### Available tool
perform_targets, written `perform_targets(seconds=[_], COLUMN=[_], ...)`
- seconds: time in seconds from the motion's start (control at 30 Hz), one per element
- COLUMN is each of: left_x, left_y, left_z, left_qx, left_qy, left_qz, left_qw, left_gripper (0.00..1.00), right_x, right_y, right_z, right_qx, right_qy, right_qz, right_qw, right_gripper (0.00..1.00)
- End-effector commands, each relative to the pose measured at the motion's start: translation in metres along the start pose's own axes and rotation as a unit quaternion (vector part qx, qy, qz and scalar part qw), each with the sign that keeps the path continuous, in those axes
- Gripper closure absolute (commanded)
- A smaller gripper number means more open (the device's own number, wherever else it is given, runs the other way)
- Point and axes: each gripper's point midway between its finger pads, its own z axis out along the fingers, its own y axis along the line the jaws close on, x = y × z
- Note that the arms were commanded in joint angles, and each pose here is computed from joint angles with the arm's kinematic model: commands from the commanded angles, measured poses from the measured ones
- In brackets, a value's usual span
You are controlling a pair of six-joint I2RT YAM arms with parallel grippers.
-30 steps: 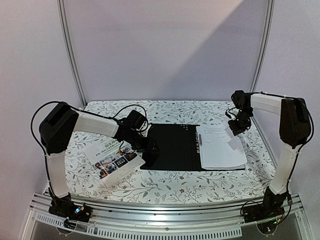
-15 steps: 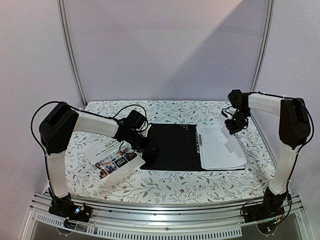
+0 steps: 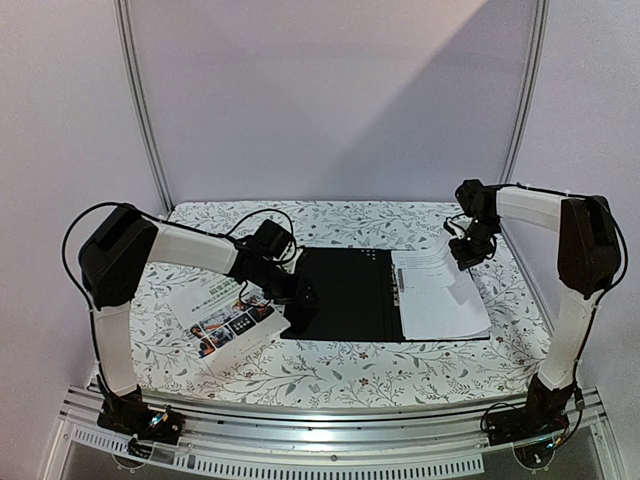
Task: Put the files into the folder
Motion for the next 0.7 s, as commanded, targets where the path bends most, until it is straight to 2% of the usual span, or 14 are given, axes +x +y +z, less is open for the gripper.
perform_targets(seconds=[0.0, 0.23, 0.47, 0.67], left_x=[0.007, 0.008, 0.005, -0.010], left_y=[0.010, 0.010, 0.009, 0.003], left_z=[0.008, 0.008, 0.006, -0.007], left_qx=[-0.013, -0.013, -0.014, -0.021], left_qy=[0.018, 0.020, 0.016, -0.009], left_qz=[-0.003, -0.004, -0.001, 0.020], left_qw=[1.000, 1.000, 1.000, 1.000], left_gripper=[0.51, 0.51, 0.51, 0.48], right_x=[0.000, 0.003, 0.004, -0.003], right_y=[0.000, -0.008, -0.018, -0.030], right_z=[0.000, -0.004, -0.011, -0.026], right_qx=[0.004, 0.027, 0.054, 0.089], right_qy=[0.011, 0.022, 0.028, 0.006], right_qz=[0.017, 0.025, 0.043, 0.060], right_qw=[1.000, 0.999, 0.997, 0.994], right_gripper=[0.94, 0.62, 0.46, 0.38])
